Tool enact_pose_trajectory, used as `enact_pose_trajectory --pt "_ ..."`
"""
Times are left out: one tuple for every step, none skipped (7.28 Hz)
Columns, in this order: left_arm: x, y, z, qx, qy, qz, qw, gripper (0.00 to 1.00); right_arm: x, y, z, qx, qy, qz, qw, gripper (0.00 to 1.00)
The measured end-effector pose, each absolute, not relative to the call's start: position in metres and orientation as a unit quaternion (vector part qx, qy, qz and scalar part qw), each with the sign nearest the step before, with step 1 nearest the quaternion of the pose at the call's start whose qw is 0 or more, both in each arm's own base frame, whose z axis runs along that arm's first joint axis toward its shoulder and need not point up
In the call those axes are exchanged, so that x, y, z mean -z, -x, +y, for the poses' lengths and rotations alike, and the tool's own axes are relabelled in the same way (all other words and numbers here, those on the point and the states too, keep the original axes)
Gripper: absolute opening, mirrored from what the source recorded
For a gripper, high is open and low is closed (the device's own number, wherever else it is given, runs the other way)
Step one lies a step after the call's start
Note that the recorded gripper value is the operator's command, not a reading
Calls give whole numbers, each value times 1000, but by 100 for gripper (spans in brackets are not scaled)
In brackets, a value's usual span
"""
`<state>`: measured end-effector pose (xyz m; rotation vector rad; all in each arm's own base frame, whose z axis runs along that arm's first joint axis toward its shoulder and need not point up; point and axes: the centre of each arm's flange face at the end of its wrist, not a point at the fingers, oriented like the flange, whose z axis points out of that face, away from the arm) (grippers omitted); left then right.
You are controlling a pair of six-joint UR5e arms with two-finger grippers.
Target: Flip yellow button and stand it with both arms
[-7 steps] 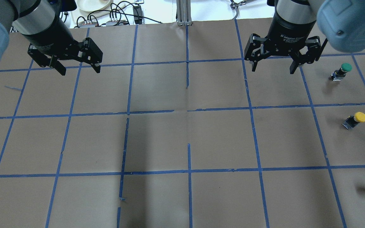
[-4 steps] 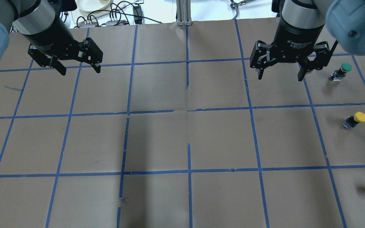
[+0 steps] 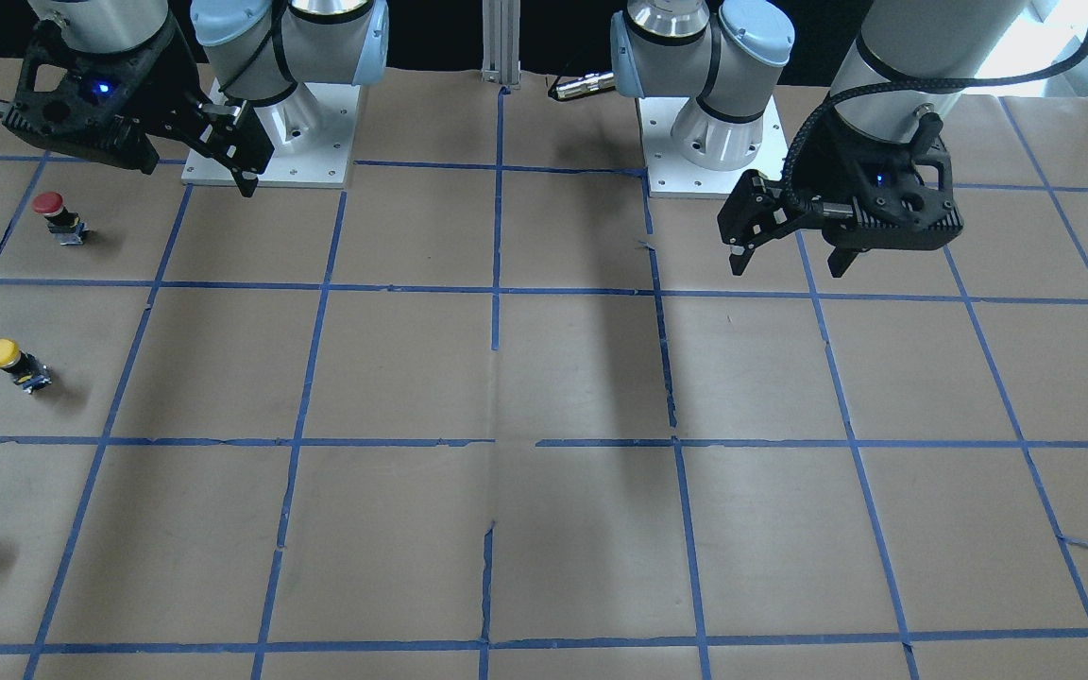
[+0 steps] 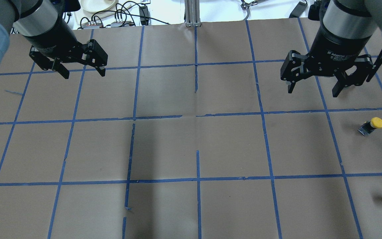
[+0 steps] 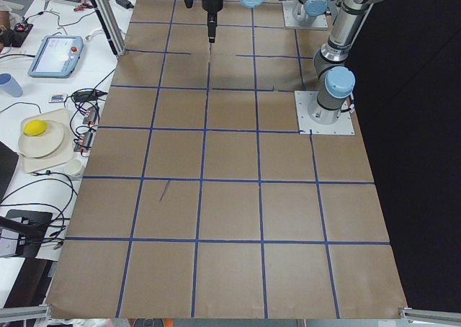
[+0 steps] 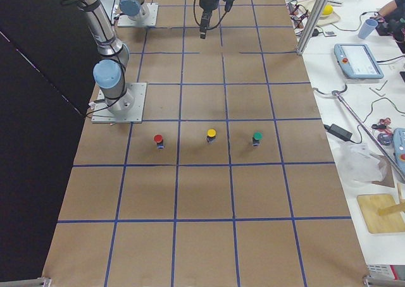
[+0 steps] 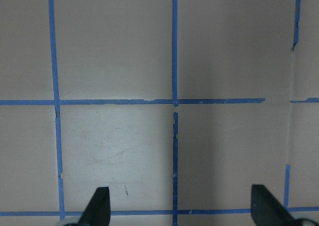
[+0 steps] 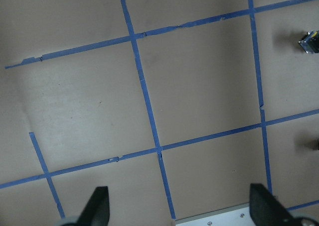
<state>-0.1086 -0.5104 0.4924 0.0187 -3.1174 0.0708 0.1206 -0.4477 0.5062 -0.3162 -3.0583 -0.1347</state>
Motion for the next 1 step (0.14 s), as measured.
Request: enact_pose_trajectory --pt "-493 109 -510 -23 -6 -1000 12 100 -508 -122 -443 44 103 -993 26 100"
